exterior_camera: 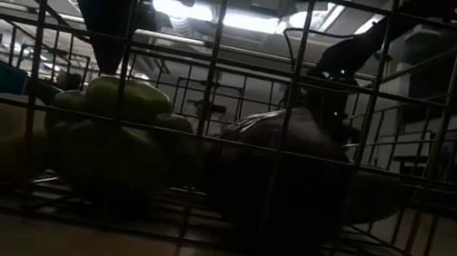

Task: Sort produce into baskets
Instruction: Adjust the gold wire basket, then put the eggplant into the gold wire basket

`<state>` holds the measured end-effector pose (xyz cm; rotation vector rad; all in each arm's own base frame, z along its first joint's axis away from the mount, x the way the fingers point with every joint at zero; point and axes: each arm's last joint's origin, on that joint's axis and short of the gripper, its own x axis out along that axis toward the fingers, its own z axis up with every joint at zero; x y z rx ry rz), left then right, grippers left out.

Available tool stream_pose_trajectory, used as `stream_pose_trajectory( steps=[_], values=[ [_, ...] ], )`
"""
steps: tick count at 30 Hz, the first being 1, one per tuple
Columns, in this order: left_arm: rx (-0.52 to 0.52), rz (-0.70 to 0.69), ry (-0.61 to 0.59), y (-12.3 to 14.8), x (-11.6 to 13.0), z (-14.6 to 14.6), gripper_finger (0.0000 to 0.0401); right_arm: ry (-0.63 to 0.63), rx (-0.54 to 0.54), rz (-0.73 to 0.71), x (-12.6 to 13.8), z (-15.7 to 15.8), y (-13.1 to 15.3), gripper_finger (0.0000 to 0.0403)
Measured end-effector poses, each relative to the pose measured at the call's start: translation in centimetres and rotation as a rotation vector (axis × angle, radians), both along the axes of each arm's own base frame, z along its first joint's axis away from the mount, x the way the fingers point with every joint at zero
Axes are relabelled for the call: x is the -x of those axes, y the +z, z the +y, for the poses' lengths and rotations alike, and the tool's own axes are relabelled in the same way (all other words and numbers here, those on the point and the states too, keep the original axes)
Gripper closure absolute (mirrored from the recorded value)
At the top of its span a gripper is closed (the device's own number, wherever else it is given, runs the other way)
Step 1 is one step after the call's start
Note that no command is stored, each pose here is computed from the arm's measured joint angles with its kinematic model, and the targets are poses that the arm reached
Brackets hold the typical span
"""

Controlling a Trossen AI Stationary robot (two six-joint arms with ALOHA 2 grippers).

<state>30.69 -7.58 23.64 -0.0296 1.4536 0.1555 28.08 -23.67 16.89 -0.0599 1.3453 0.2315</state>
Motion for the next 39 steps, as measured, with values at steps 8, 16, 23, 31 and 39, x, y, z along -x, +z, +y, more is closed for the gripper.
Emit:
stream_pose_trajectory(
  steps=[8,16,23,31,39],
  values=[
    [0.002,-0.006,0.024,0.0,0.0,0.0,0.0354,-0.015,0.132,-0.033,-0.8,0.3,-1.7,0.0191],
    [0.004,-0.011,0.023,0.0,-0.1,0.0,0.0354,-0.014,0.102,-0.022,-0.4,0.7,-2.4,0.0237],
    [0.007,-0.013,0.052,0.0,-0.1,0.0,0.0354,-0.042,0.081,0.004,-0.4,0.7,-1.8,0.0331],
    [0.011,-0.019,0.109,0.0,-0.2,0.4,0.0326,-0.046,0.017,0.066,-1.0,0.2,3.2,0.0358],
    [0.023,-0.061,0.129,0.1,-0.7,0.9,0.024,-0.052,-0.043,0.033,-2.4,1.2,8.5,0.0356]
  ],
)
